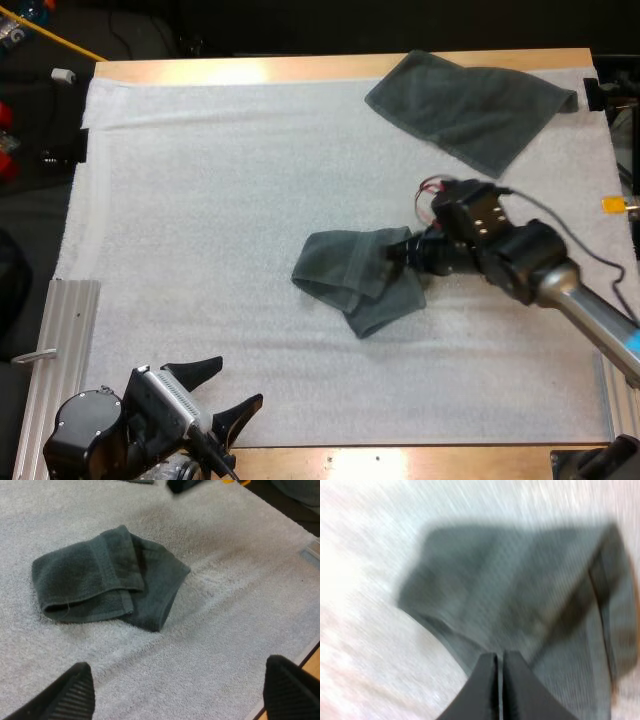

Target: Pick towel from pile, fold and stack

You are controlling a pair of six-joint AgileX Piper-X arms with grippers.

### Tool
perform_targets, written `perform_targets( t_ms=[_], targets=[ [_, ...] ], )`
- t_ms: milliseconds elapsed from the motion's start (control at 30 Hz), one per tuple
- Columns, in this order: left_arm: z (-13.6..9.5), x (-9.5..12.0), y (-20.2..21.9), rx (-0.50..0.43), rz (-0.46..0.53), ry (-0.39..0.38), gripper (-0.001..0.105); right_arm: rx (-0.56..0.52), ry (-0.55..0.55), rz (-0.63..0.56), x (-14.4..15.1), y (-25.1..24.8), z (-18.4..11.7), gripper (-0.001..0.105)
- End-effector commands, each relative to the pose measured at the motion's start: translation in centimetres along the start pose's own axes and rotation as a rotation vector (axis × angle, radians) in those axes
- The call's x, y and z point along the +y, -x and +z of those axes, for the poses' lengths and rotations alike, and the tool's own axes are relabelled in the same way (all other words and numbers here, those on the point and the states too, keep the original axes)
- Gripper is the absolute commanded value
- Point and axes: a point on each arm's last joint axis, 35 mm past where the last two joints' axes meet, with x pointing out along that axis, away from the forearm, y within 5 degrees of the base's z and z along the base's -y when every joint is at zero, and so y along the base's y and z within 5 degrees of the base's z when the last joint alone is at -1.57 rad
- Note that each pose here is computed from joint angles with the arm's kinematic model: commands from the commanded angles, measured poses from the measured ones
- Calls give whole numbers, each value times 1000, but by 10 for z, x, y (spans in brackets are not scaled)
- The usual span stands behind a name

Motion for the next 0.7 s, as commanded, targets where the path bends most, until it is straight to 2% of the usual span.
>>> perform_targets(
  t_ms=[0, 67, 167, 333, 400, 467, 533, 600, 667],
  targets=[
    [2, -2, 2, -8, -12, -8, 69, -59, 32, 7, 5, 16, 9, 0],
    [2, -2, 2, -8, -12, -8, 69, -83, 35, 13, 7, 26, 13, 0],
    [2, -2, 2, -8, -12, -8, 69, -63, 33, 10, 7, 29, 12, 0],
    [2, -2, 2, -8, -12, -8, 69, 38, 8, -17, 3, 22, -2, 3],
    [2, -2, 2, -8, -12, -8, 69, 66, -2, -45, -1, 18, -9, 12],
    [2, -2, 2, -8, -12, -8, 69, 94, -7, -75, -5, 12, -18, 27],
    [2, -2, 2, -8, -12, -8, 69, 120, -29, -94, -10, 3, -29, 48],
    [2, -2, 2, -8, -12, -7, 69, 140, -37, -100, -13, -5, -39, 56],
    [2, -2, 2, -6, -12, -6, 69, 166, -59, -108, -17, -15, -49, 57]
  ],
)
